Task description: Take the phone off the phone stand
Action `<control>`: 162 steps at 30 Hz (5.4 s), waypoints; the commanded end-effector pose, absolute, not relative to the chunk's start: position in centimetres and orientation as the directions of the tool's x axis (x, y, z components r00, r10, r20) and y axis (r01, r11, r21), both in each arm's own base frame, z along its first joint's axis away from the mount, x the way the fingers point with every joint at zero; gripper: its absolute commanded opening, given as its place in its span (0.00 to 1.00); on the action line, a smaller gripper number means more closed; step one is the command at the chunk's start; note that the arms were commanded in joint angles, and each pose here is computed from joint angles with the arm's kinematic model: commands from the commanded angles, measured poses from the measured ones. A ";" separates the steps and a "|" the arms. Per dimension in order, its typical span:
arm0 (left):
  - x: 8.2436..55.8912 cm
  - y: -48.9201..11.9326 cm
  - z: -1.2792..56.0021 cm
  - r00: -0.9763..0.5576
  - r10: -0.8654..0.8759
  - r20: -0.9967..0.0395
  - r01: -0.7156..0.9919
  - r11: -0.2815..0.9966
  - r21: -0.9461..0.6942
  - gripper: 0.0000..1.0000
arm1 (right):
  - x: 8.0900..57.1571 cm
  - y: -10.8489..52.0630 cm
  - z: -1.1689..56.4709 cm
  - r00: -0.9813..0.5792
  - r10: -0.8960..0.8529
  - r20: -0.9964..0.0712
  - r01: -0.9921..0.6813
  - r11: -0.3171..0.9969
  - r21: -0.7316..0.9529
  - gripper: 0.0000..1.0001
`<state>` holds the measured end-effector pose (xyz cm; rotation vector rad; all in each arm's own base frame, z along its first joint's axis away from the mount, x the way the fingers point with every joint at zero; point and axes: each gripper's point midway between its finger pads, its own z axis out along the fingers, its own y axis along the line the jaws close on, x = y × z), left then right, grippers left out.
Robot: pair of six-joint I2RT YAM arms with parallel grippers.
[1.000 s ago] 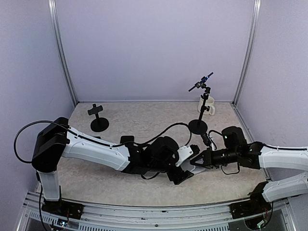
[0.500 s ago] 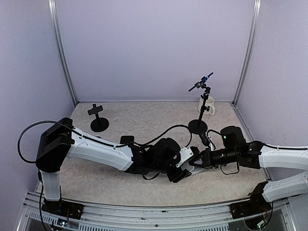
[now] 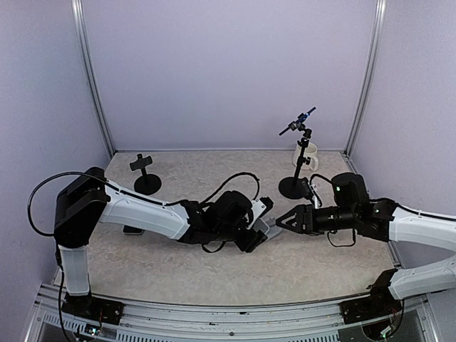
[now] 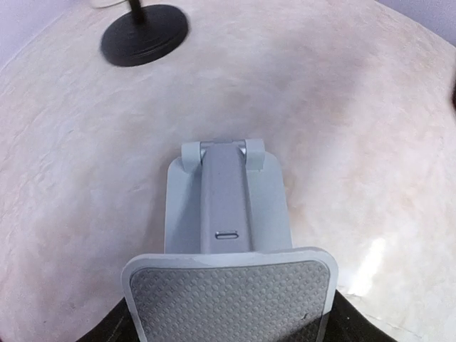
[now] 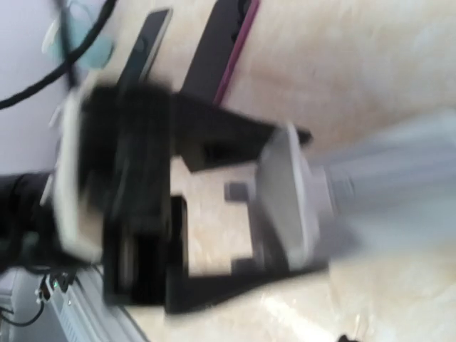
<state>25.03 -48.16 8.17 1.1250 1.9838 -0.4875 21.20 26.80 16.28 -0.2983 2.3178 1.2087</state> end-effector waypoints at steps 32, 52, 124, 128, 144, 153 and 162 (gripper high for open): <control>51.2 -26.9 10.9 -0.547 -0.042 -0.836 0.001 0.999 -0.051 0.24 | 23.4 24.0 18.1 -0.781 0.112 -0.614 -0.445 0.590 0.674 0.83; 54.0 -24.1 6.3 -0.619 -0.029 -0.785 -0.047 0.999 0.001 0.29 | 23.7 24.1 17.6 -0.793 0.107 -0.599 -0.435 0.588 0.682 0.82; 42.3 -27.7 26.6 -0.366 -0.059 -0.929 0.134 0.984 -0.115 0.99 | 40.2 16.5 33.1 -0.238 0.563 -0.792 -0.095 0.798 0.596 0.96; 42.2 -27.6 26.6 -0.359 -0.068 -0.931 0.132 0.984 -0.123 0.99 | 41.6 16.1 33.0 -0.226 0.628 -0.745 -0.012 0.763 0.646 0.93; 42.3 -26.4 26.8 -0.344 -0.094 -0.934 0.108 0.984 -0.139 0.99 | 45.5 19.7 31.9 -0.243 0.651 -0.719 0.154 0.758 0.634 0.84; 42.4 -25.9 27.3 -0.334 -0.105 -0.937 0.103 0.984 -0.147 0.99 | 46.7 19.9 30.2 -0.231 0.666 -0.710 0.230 0.746 0.625 0.79; 42.1 -25.4 27.1 -0.335 -0.098 -0.937 0.094 0.986 -0.137 0.99 | 47.9 19.6 30.0 -0.175 0.669 -0.722 0.265 0.738 0.620 0.76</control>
